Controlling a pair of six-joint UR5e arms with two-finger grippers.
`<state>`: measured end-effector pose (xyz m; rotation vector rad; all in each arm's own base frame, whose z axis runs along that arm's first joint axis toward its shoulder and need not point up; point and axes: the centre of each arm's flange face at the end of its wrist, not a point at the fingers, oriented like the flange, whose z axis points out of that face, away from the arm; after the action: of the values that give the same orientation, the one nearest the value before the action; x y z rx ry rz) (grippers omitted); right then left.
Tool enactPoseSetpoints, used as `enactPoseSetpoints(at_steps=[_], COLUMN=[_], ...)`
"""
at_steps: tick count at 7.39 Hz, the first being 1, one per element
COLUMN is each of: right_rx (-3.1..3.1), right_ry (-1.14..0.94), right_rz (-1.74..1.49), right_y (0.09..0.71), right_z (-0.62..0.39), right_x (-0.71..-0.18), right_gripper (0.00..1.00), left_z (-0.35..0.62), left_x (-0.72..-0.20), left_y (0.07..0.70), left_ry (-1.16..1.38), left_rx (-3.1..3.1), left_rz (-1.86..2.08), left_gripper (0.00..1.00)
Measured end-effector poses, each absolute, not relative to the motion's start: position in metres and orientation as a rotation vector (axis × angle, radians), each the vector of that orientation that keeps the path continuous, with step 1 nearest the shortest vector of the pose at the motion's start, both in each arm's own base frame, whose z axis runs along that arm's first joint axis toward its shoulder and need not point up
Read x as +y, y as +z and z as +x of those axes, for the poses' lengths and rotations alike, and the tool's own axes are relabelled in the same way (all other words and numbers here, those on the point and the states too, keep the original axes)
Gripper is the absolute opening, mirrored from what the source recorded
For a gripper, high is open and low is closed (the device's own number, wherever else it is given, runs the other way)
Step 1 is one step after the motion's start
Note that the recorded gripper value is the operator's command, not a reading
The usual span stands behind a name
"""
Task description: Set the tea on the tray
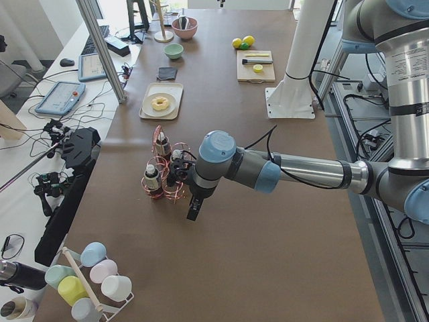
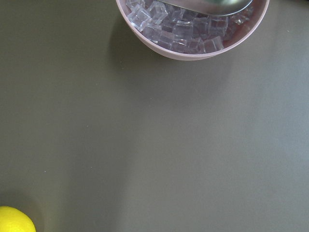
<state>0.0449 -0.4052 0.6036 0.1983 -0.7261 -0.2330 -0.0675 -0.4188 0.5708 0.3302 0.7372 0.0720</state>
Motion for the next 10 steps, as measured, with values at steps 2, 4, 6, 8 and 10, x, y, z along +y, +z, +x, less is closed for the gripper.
enactPoseSetpoints(at_steps=[2, 4, 6, 8, 10], right_rx=[-0.737, -0.744, -0.747, -0.749, -0.754], right_ry=[-0.234, -0.237, -0.237, -0.236, -0.237], right_rz=[0.197, 0.198, 0.194, 0.191, 0.188], right_y=[0.604, 0.603, 0.604, 0.605, 0.605], right_z=[0.044, 0.043, 0.042, 0.042, 0.041], right_x=[-0.404, -0.404, -0.403, -0.403, -0.402], right_gripper=[1.0, 1.0, 1.0, 1.0, 1.0], left_z=[-0.063, -0.052, -0.02, 0.0, 0.021], left_x=[-0.421, -0.431, -0.447, -0.448, -0.445], left_y=[0.577, 0.569, 0.534, 0.505, 0.477], left_ry=[0.077, 0.082, 0.018, 0.007, 0.019], left_rx=[0.746, 0.76, 0.802, 0.833, 0.874], left_rz=[0.322, 0.321, 0.325, 0.35, 0.388], left_gripper=[0.97, 0.97, 0.97, 0.97, 0.97])
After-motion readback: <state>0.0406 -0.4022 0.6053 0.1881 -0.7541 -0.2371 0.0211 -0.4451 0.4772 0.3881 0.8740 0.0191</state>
